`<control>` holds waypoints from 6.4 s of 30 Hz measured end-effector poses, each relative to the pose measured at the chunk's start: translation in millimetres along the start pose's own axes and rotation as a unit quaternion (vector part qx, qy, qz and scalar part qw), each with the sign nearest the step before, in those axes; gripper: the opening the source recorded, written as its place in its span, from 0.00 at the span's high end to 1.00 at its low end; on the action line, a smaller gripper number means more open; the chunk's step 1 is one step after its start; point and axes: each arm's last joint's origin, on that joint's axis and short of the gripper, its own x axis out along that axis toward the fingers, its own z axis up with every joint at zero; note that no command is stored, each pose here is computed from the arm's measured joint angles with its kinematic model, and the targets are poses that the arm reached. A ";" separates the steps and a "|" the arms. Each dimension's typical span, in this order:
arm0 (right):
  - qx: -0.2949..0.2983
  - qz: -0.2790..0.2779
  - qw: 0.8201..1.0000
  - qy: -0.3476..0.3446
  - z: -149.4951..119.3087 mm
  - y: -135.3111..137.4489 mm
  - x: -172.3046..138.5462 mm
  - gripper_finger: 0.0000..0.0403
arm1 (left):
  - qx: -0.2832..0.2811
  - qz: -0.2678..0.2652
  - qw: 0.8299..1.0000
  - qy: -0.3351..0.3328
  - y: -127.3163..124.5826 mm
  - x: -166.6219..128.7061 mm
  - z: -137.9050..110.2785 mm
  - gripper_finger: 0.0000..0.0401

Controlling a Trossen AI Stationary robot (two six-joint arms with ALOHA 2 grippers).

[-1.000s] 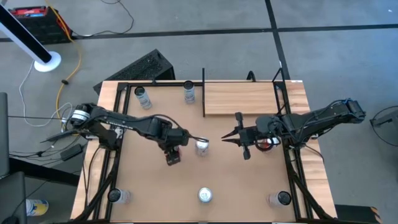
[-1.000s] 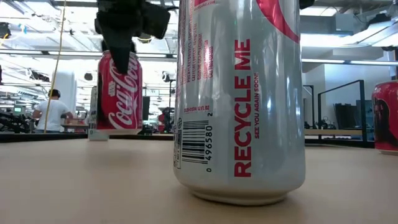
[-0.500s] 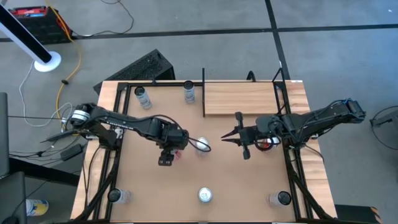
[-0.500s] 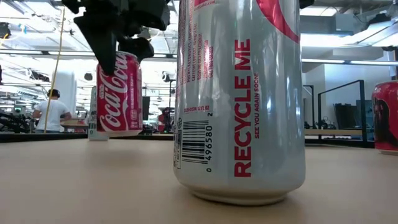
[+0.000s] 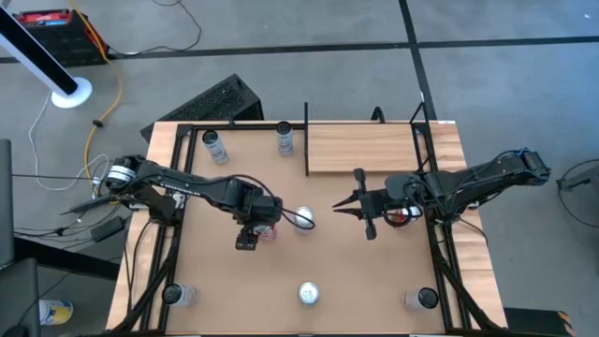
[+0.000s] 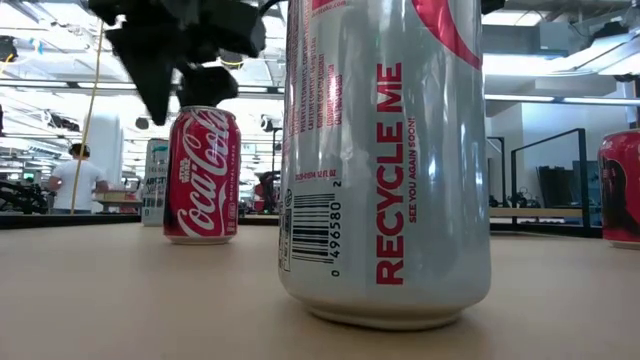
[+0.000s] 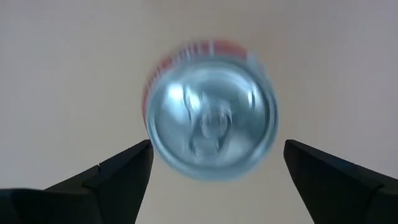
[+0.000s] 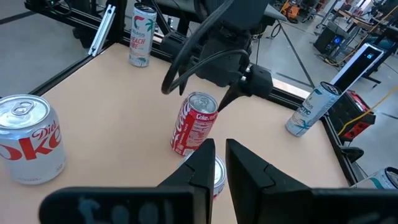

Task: Place canned beverage on shelf
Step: Put the left red soda can on the shelf, then put the red soda can on the shelf

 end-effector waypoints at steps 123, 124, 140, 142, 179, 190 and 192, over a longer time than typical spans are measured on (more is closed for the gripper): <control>0.090 0.031 0.980 0.175 80.7 -150.9 36.9 0.31 | -0.030 0.189 0.886 -0.421 39.9 -36.4 -141.0 0.13; 0.097 0.021 0.978 0.184 73.1 -156.8 33.3 0.31 | -0.032 0.188 0.886 -0.422 39.9 -36.4 -141.0 0.13; 0.135 -0.037 0.975 0.173 -72.1 -254.2 27.5 0.31 | -0.071 0.182 0.881 -0.431 40.5 -37.0 -140.9 0.13; 0.128 -0.042 0.976 0.172 -81.5 -266.5 27.9 0.31 | -0.079 0.183 0.879 -0.433 40.7 -37.3 -140.7 0.13; 0.143 -0.048 0.971 0.187 -123.9 -316.8 42.5 0.22 | -0.095 0.182 0.878 -0.431 47.9 -37.5 -141.2 0.13; 0.193 -0.043 0.962 0.188 -35.5 -291.2 -4.8 0.21 | -0.091 0.179 0.879 -0.432 47.7 -37.6 -141.0 0.13; 0.219 -0.025 0.956 0.195 -18.1 -272.3 -12.6 0.21 | -0.084 0.182 0.877 -0.437 47.6 -38.7 -140.1 0.13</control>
